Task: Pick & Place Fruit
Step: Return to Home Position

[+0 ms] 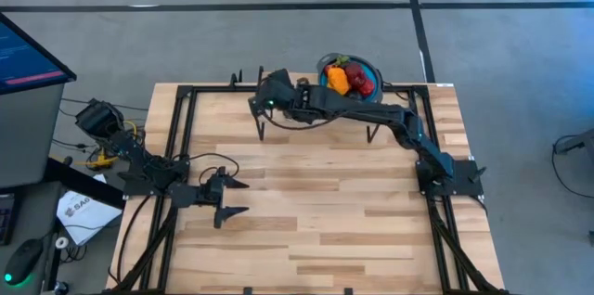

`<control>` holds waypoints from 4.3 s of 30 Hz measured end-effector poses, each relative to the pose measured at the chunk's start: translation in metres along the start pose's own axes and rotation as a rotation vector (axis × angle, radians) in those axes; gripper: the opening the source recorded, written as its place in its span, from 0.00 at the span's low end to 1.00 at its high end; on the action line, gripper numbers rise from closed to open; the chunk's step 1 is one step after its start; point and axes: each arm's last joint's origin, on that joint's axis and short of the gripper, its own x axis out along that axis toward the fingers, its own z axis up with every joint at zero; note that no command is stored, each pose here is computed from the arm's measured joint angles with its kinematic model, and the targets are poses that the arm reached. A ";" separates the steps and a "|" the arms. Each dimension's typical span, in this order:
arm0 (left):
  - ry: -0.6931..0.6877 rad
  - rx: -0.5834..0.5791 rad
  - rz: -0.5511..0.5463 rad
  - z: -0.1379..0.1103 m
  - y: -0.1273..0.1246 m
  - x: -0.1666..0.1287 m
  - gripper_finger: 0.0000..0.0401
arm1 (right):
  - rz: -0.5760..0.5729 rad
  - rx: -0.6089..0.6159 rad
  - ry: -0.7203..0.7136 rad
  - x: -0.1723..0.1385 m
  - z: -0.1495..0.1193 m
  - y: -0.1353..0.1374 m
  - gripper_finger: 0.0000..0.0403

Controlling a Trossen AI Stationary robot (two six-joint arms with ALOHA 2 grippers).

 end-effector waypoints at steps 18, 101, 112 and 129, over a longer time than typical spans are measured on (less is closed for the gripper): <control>-0.007 -0.038 -0.003 0.001 0.000 0.000 0.84 | 0.318 -0.777 0.351 -0.239 -0.064 -0.009 0.24; -0.343 0.169 0.066 0.057 0.070 -0.029 0.84 | 1.266 -0.415 -0.370 -0.177 -0.249 -0.304 0.12; -0.276 0.118 0.115 0.049 0.082 -0.039 0.84 | 1.265 -0.415 -0.370 -0.177 -0.249 -0.304 0.12; -0.258 0.241 0.010 0.048 0.093 -0.046 0.84 | 1.265 -0.415 -0.369 -0.177 -0.250 -0.304 0.12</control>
